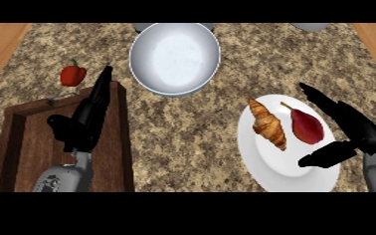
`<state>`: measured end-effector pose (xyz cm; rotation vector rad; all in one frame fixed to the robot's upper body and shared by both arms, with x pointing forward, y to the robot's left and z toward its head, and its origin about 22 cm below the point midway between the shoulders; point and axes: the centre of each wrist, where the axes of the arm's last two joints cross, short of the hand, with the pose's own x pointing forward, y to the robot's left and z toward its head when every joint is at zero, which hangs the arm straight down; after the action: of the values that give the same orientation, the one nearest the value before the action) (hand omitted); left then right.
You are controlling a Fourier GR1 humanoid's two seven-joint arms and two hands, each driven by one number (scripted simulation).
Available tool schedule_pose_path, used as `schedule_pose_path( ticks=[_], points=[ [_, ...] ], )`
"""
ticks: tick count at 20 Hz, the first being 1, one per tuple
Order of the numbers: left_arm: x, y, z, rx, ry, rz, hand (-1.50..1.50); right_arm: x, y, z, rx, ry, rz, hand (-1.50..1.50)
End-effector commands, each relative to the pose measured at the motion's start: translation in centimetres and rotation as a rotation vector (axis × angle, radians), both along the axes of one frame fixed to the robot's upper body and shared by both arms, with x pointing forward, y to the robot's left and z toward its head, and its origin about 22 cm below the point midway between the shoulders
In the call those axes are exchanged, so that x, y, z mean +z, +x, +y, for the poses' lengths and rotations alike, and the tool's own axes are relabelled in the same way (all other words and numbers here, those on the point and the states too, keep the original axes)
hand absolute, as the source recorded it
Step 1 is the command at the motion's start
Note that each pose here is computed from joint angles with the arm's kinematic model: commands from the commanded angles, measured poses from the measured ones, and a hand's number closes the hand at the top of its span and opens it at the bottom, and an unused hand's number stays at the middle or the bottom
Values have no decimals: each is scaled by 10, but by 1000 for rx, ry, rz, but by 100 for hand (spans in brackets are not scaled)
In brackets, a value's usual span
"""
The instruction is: Pick the pear from the plate and place it in the bowl
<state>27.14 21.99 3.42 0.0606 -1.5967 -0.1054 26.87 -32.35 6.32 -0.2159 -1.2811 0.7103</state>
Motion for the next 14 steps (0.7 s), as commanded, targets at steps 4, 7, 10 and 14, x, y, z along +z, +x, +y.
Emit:
schedule_pose_path(
  ticks=[4, 7, 10, 14],
  points=[
    [6, 4, -7, -5, 13, 10, 0, -54, 9, -10, 6, -100, -4, -150],
    [-15, -9, -9, 7, 4, 18, 0, -37, 10, -3, -52, -188, -15, -150],
    [-14, 1, 26, 6, 1, 1, 0, -48, 24, 1, -30, -214, 7, -150],
    [-25, 0, -15, -14, 20, 2, 0, -55, 26, 8, -8, -185, 51, -150]
  ],
)
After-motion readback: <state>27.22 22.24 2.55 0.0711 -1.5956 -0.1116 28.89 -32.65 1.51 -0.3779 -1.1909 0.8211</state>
